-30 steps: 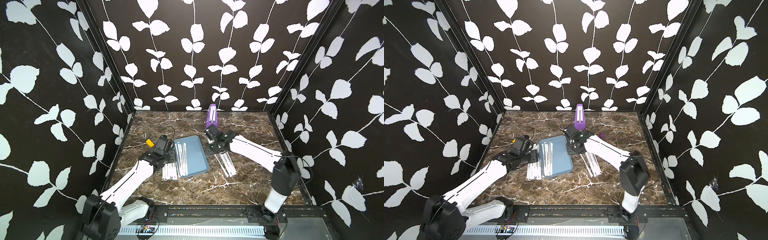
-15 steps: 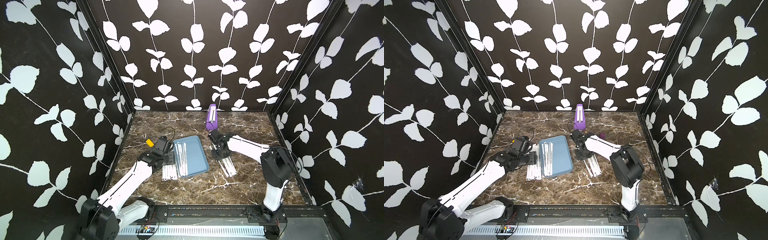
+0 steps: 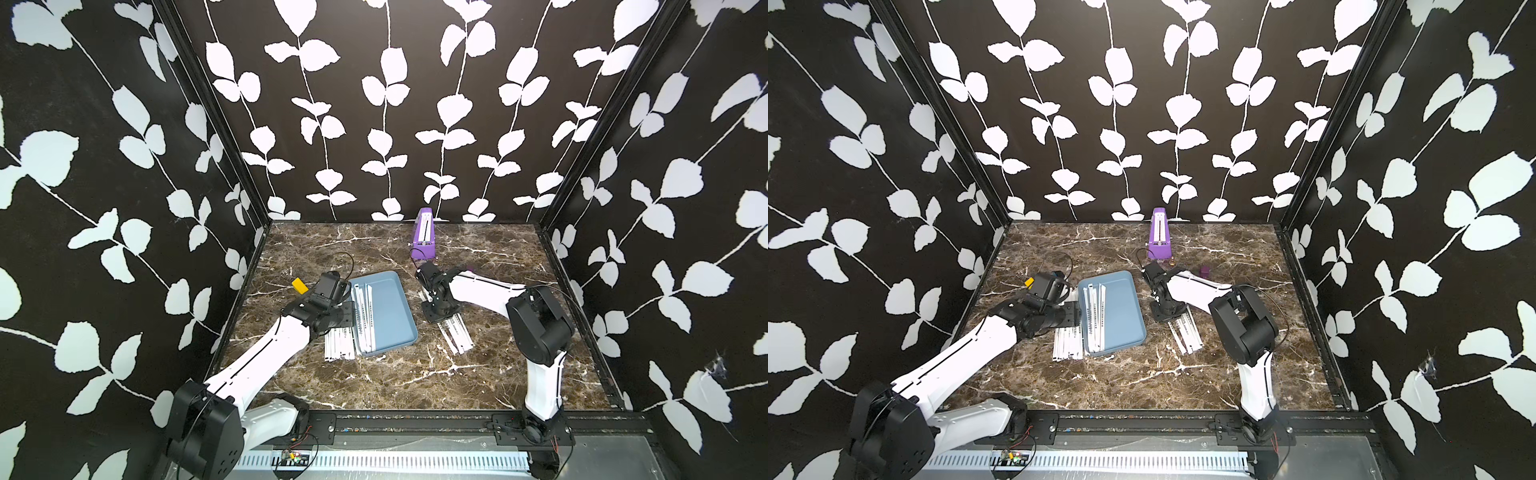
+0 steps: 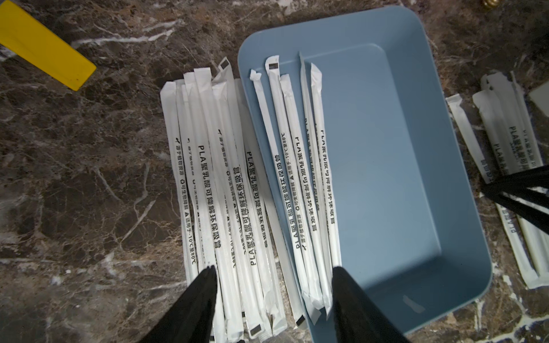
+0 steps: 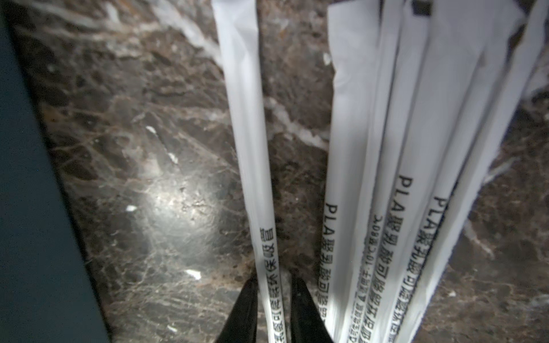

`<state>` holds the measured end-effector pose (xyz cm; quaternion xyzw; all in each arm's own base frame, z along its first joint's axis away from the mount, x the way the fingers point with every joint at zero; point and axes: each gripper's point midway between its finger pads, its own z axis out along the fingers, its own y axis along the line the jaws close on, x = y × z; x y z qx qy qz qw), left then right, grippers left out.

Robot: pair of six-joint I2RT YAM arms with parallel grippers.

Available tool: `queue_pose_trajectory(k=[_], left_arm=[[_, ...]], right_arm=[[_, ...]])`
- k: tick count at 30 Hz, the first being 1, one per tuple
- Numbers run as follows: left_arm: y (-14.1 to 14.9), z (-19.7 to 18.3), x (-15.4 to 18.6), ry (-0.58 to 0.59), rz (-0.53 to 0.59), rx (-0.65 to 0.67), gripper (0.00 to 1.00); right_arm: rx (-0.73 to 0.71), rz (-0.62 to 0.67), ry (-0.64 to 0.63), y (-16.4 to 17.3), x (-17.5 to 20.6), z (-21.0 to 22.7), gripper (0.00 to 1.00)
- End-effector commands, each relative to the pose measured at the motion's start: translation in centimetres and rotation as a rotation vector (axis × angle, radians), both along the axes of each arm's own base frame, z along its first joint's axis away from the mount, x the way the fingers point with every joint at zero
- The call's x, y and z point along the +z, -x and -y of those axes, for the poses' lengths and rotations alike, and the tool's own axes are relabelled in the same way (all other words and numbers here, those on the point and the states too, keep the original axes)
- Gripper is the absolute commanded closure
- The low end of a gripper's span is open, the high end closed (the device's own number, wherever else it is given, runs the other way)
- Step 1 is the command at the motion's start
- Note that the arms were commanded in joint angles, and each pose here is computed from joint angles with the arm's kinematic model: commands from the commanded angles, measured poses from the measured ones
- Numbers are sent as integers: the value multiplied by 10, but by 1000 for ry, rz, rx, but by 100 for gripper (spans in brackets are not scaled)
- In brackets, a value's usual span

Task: Put the straws into the storage box
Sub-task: Pick up the straw from the center of the board, then place the straw in the storage box.

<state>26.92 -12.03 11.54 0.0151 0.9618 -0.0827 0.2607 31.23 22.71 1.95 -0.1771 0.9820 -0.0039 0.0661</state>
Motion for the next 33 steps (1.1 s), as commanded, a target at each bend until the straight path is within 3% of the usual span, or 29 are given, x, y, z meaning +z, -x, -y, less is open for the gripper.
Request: queue_pose_trajectory(k=[1, 7, 15, 21, 27, 33], left_arm=[[-10, 5, 13, 22, 31, -19, 36], [-14, 5, 9, 17, 11, -23, 36], [-4, -1, 12, 36, 2, 7, 38], [-3, 3, 12, 77, 21, 17, 38], [-7, -8, 9, 54, 56, 77, 39], [-2, -18, 8, 9, 64, 73, 40]], right_arm=[[2, -18, 28, 2, -9, 7, 80], [-14, -15, 1, 4, -4, 3, 89], [-90, 79, -67, 14, 59, -7, 93], [-88, 175, -173, 24, 115, -73, 95], [-132, 206, -306, 3, 110, -158, 96], [-130, 131, -298, -6, 73, -191, 96]])
